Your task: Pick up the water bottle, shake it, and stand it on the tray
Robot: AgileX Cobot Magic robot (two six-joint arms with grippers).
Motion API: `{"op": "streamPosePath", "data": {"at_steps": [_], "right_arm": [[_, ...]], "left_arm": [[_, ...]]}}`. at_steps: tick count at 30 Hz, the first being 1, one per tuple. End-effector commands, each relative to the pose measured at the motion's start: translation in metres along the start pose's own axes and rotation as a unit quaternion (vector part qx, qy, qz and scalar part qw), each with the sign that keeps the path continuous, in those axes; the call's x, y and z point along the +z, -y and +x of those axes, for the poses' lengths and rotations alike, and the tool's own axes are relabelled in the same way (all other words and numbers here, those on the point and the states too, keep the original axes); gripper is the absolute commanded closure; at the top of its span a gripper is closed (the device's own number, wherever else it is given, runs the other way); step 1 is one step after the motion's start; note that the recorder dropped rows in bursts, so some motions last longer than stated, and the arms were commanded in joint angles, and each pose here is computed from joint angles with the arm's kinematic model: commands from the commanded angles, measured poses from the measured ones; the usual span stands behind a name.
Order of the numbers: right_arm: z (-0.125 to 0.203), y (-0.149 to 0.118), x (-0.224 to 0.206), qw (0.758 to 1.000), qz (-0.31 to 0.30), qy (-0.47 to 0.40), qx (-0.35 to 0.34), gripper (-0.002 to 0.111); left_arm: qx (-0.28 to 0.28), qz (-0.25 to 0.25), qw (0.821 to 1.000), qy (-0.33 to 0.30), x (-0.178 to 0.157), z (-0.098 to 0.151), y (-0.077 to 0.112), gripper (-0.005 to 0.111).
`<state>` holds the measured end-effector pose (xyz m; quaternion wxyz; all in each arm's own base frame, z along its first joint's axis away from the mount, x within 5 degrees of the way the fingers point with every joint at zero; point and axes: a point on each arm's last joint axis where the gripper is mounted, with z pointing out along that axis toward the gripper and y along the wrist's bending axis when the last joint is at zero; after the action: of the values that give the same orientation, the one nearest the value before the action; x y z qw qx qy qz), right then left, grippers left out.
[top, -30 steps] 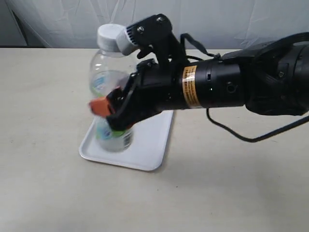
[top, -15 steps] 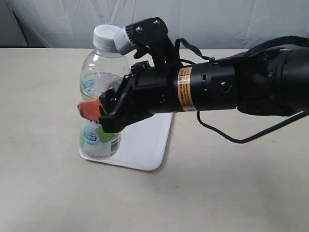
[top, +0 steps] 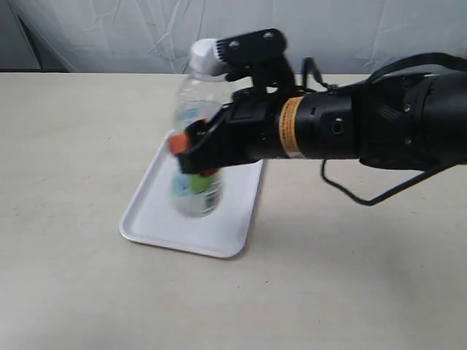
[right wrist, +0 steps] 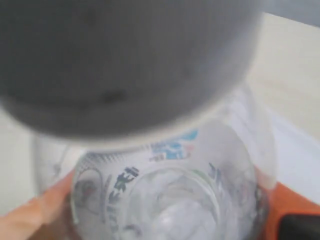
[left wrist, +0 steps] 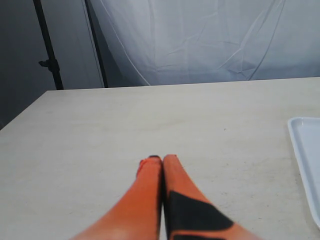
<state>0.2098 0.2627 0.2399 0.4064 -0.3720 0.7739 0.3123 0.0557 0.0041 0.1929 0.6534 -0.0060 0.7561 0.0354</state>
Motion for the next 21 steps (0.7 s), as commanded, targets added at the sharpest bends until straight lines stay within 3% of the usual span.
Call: {"op": "streamPosePath", "data": {"at_steps": [1,2,4,6,8,10,12,13,14,16,18,21], "right_arm": [[-0.009,-0.023,-0.004,0.992,-0.115,0.039,-0.037,0.109],[-0.007,-0.016,-0.003,0.996,-0.080,0.029,-0.036,0.109],[-0.001,0.008,-0.002,0.998,0.052,-0.009,-0.023,0.109],[0.003,0.029,-0.007,0.984,0.172,-0.042,-0.010,0.109],[0.005,0.039,-0.012,0.971,0.234,-0.059,0.002,0.109],[0.004,0.036,-0.011,0.975,0.214,-0.048,0.018,0.109],[0.000,0.022,-0.004,0.991,0.131,-0.024,0.021,0.109],[-0.004,0.007,-0.001,0.999,0.049,-0.001,0.020,0.109],[-0.007,-0.005,0.001,1.000,-0.018,0.016,0.014,0.109],[-0.011,-0.018,0.002,0.994,-0.096,0.044,-0.016,0.109],[-0.012,-0.018,0.004,0.993,-0.099,0.048,-0.034,0.109],[-0.010,0.004,0.008,0.999,0.020,0.014,-0.034,0.109]], "left_arm": [[-0.004,-0.002,1.000,0.004,0.000,0.000,0.000,0.107],[-0.004,-0.002,1.000,0.004,0.000,0.000,0.000,0.107],[-0.004,-0.002,1.000,0.004,0.000,0.000,0.000,0.107],[-0.004,-0.002,1.000,0.004,0.000,0.000,0.000,0.107],[-0.004,-0.002,1.000,0.004,0.000,0.000,0.000,0.107],[-0.004,-0.002,1.000,0.004,0.000,0.000,0.000,0.107],[-0.004,-0.002,1.000,0.004,0.000,0.000,0.000,0.107],[-0.004,-0.002,1.000,0.004,0.000,0.000,0.000,0.107],[-0.004,-0.002,1.000,0.004,0.000,0.000,0.000,0.107],[-0.004,-0.002,1.000,0.004,0.000,0.000,0.000,0.107],[-0.004,-0.002,1.000,0.004,0.000,0.000,0.000,0.107],[-0.004,-0.002,1.000,0.004,0.000,0.000,0.000,0.107]]}}
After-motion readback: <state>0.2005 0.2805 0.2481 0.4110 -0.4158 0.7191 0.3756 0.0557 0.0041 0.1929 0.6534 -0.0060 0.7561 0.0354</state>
